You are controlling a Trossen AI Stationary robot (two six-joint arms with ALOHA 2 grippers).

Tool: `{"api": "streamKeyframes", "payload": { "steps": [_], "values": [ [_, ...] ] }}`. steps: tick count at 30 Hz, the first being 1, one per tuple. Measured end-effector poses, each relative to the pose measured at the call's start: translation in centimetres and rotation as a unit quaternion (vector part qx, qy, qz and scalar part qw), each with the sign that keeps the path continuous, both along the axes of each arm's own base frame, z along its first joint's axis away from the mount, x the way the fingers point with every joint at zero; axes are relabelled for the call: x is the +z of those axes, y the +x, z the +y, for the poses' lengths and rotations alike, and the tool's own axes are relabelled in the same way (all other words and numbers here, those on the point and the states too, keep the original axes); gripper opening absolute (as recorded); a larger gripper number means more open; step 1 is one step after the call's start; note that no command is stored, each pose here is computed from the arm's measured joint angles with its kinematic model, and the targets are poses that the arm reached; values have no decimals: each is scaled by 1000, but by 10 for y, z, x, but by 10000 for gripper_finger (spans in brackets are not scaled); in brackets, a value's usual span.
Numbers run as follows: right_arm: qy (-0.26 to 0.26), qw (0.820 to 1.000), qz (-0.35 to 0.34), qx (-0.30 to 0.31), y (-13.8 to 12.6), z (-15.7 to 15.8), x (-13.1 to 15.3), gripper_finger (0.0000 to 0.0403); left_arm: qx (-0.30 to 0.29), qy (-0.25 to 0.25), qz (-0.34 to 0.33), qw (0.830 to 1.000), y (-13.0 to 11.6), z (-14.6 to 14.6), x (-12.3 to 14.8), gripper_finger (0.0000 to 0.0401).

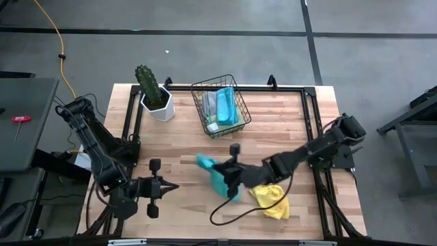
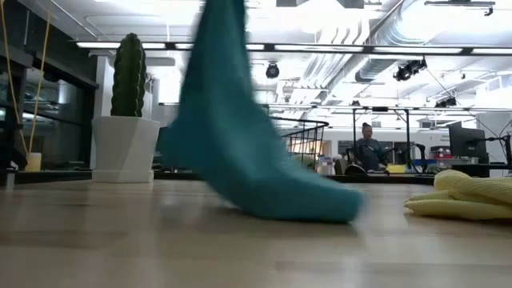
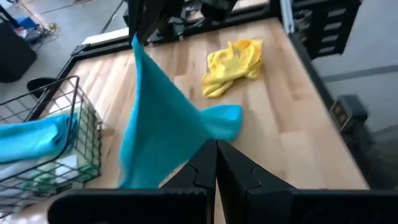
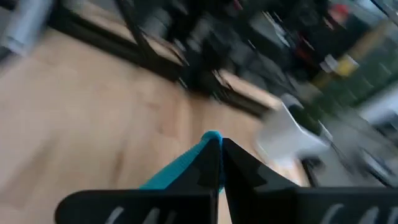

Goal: Fold microfiber towels
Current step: Fold the blue microfiber cloth

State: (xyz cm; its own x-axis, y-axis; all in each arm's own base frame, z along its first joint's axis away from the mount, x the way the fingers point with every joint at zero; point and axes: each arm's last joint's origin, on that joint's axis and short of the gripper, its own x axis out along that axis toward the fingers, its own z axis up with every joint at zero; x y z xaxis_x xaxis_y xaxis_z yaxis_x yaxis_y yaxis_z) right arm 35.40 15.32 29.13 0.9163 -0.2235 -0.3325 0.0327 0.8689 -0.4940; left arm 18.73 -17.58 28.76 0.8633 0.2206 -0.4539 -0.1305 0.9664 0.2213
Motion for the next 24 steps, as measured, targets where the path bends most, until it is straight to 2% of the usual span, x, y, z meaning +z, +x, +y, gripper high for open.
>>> {"api": "streamKeyframes", "payload": {
  "steps": [4,8,13,17,20,24],
  "values": [
    [24,995,-7,92,6,-4,-1,0,12,25,9,1000,-1,5,-12,0],
    [24,986,56,158,-9,18,-11,0,33,32,9,999,4,12,-14,0],
    [42,989,96,104,-22,28,-20,0,68,12,4,998,14,20,-16,7],
    [58,989,100,90,-23,27,-21,0,73,9,38,997,27,21,-30,39],
    [60,989,106,83,-22,24,-23,0,69,0,72,995,46,18,-51,78],
    [68,989,111,64,-19,16,-24,0,37,-15,151,988,67,7,-93,137]
  ]
}}
